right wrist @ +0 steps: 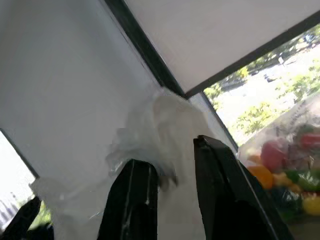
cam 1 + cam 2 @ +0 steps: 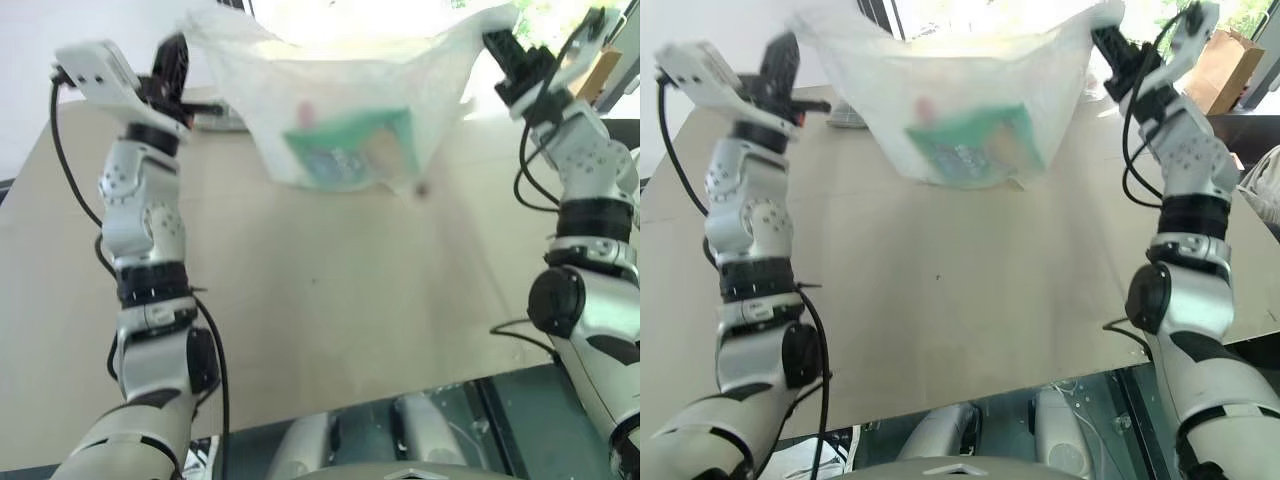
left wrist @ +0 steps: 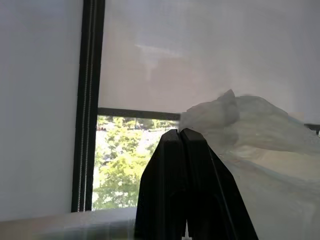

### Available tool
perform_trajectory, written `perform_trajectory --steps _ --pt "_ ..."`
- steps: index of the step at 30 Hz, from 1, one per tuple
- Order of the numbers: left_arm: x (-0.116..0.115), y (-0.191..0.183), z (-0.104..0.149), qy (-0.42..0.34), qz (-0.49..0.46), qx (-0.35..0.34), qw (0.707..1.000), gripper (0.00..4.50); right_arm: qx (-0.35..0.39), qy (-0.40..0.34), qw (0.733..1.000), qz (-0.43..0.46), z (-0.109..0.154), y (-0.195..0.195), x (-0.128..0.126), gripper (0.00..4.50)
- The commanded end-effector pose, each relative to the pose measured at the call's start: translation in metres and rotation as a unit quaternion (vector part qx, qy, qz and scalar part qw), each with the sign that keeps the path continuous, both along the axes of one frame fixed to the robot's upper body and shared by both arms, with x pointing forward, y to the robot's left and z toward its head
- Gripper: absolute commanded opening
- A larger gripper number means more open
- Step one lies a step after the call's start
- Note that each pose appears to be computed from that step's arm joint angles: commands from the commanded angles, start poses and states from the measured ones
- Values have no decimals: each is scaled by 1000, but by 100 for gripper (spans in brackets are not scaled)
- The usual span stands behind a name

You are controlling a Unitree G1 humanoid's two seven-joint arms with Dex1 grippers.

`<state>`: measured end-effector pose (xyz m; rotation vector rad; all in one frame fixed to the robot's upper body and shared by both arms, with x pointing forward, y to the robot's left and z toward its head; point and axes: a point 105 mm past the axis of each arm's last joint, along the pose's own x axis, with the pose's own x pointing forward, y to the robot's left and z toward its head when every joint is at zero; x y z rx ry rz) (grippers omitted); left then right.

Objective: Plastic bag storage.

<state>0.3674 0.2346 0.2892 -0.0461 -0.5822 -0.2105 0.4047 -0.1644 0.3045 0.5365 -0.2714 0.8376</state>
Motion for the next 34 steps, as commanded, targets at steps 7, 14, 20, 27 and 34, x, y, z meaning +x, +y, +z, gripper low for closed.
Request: perform_trajectory --steps 7,14,20,27,34 --pt "-76 -17 -101 154 10 79 985 308 -260 90 953 124 -133 17 -99 450" --pt "-157 7 -205 332 -13 140 933 445 -405 139 890 155 -211 -42 -176 450" --pt "-187 17 -238 388 -23 187 902 445 -438 152 886 35 -235 -115 -176 450" --pt "-183 20 -229 374 -61 211 901 445 -435 61 897 -47 -207 -148 -133 450" --pt "-167 26 -211 336 -58 230 912 445 -415 12 910 -19 -196 -131 -109 450"
